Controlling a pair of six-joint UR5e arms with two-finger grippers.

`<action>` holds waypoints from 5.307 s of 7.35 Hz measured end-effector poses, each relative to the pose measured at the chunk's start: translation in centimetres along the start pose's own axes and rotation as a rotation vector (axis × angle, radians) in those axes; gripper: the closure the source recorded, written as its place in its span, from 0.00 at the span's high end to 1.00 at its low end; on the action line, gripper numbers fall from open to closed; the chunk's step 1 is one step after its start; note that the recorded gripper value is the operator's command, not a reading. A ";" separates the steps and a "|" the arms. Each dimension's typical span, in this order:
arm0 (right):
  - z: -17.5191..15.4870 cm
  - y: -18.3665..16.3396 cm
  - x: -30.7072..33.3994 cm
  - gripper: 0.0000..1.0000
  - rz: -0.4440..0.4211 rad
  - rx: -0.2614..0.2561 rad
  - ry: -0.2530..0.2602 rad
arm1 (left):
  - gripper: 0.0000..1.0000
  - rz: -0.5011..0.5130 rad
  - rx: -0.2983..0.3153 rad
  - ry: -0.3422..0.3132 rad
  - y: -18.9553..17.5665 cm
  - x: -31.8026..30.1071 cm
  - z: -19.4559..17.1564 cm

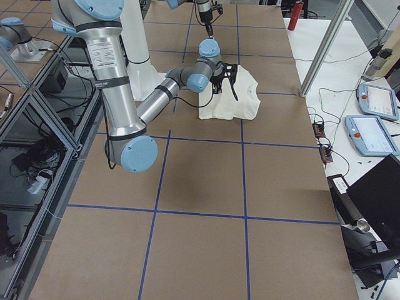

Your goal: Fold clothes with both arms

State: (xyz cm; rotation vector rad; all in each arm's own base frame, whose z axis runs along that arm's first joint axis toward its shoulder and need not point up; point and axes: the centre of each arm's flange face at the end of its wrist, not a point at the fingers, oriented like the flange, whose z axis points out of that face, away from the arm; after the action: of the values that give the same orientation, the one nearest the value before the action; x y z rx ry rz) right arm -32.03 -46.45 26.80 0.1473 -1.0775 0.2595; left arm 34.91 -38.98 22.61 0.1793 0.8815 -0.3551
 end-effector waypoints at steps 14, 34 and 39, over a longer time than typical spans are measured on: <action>13.6 -12.6 -4.2 0.00 0.061 0.039 0.149 | 0.00 -0.059 0.144 -0.039 -11.5 3.4 17.7; 15.9 8.8 5.5 0.00 -0.134 -0.050 0.125 | 1.00 -0.041 0.150 0.065 -9.8 2.9 13.2; 11.6 15.5 8.4 0.00 -0.196 -0.158 0.095 | 1.00 -0.039 0.157 0.083 -9.6 3.4 12.2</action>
State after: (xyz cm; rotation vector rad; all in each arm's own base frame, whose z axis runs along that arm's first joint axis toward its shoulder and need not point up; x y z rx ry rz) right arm -42.50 -33.28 39.51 0.0965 -0.9775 0.0046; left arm 42.11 -52.32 27.50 0.3243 0.9406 -0.4557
